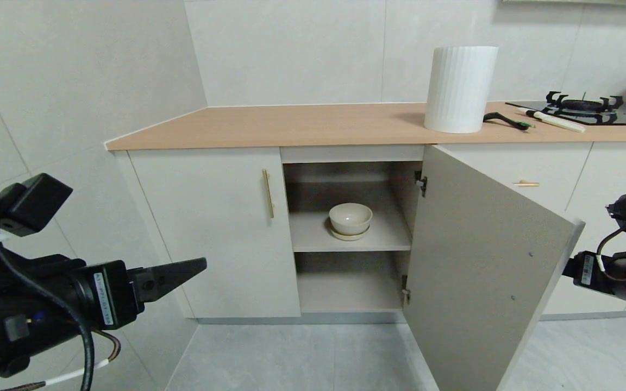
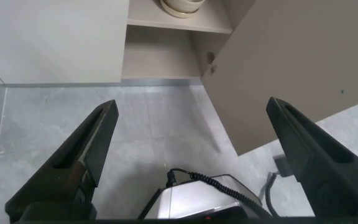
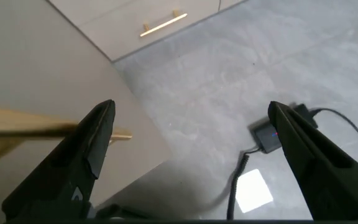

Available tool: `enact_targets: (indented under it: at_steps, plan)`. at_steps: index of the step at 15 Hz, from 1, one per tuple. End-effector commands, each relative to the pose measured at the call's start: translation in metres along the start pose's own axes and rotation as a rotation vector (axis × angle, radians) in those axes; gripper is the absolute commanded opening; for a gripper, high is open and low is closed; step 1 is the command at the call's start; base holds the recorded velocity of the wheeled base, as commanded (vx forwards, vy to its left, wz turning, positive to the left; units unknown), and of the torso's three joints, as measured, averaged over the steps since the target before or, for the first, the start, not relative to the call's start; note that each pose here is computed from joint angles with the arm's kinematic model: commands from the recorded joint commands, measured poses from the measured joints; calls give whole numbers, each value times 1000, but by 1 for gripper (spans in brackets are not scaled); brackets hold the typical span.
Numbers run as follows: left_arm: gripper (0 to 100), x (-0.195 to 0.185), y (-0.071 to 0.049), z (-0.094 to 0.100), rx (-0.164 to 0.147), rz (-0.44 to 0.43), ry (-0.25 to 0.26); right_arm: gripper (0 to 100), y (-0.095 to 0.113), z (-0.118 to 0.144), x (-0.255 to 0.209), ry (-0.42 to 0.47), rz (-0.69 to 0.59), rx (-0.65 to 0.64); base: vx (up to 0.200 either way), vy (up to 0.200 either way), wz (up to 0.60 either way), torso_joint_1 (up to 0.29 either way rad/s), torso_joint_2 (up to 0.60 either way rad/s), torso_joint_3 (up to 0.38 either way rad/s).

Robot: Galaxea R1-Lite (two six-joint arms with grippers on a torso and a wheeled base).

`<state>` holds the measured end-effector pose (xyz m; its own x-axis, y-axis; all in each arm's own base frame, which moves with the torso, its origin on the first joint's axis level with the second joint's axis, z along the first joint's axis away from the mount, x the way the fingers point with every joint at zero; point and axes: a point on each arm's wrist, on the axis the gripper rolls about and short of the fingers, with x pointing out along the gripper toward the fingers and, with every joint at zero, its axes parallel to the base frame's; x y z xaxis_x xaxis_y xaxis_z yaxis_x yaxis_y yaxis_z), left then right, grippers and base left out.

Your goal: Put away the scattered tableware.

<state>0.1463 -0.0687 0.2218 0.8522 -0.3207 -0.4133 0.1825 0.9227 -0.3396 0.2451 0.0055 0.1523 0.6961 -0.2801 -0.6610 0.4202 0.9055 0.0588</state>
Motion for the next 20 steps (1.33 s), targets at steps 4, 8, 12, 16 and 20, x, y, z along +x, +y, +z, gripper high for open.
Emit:
enact_targets:
  at_steps: [4,8,12,16,20]
  plan:
    - [100,1,-1,1,-1,-3,-2,100,38,-14,-2,61,176,-66,0,0,0,0,0,0]
    - [100,1,-1,2,-1,-19,2,100,94,-24,-2,91,316,-187,0,0,0,0,0,0]
    - [100,1,-1,2,0,-16,2,100,149,-40,7,119,398,-286,0,0,0,0,0,0]
    - [100,12,3,0,-2,35,31,100,180,-37,26,112,417,-287,0,0,0,0,0,0]
    - [100,18,4,-3,-2,44,55,100,186,-35,29,109,442,-279,0,0,0,0,0,0]
